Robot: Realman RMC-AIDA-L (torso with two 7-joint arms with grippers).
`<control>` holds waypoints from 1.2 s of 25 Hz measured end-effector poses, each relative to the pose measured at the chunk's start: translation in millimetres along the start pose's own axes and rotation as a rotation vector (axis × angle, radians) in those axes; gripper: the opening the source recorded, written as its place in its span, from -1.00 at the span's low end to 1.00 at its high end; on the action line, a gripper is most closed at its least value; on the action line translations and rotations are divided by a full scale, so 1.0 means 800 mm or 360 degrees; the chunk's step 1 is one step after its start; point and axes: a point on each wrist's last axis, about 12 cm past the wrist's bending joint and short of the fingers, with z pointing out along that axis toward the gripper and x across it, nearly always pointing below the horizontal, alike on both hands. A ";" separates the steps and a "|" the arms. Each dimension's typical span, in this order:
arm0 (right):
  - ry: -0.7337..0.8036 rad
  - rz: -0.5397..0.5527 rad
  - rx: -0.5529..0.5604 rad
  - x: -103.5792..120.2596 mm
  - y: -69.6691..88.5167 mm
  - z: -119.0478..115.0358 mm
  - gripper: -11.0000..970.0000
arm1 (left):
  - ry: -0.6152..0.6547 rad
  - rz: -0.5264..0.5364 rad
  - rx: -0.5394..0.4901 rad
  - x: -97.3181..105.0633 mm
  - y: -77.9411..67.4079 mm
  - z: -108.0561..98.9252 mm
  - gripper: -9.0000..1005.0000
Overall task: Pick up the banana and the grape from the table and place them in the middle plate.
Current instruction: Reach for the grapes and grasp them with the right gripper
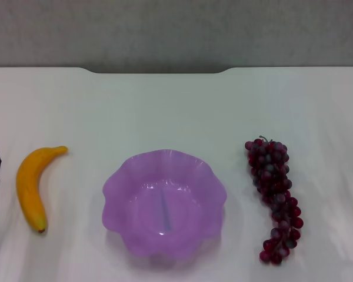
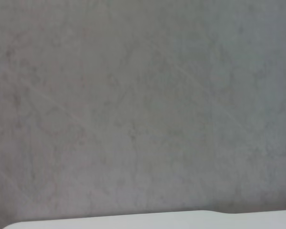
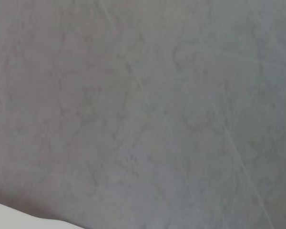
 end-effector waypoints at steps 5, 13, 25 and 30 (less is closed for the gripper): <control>-0.0003 -0.0005 -0.0007 -0.002 0.001 0.004 -0.32 | -0.0001 0.0038 0.0001 0.000 0.000 0.000 -0.01; -0.0008 -0.0007 -0.0023 -0.008 0.004 0.012 -0.30 | -0.0010 -0.0001 -0.0058 -0.001 0.004 0.000 0.38; 0.0025 0.0077 -0.0046 -0.012 0.013 0.020 0.68 | 0.0001 -0.0063 -0.0107 0.001 0.010 -0.002 0.74; 0.0081 0.0289 -0.0088 -0.012 0.021 0.021 0.85 | 0.0005 -0.0063 -0.0101 0.002 0.009 -0.003 0.75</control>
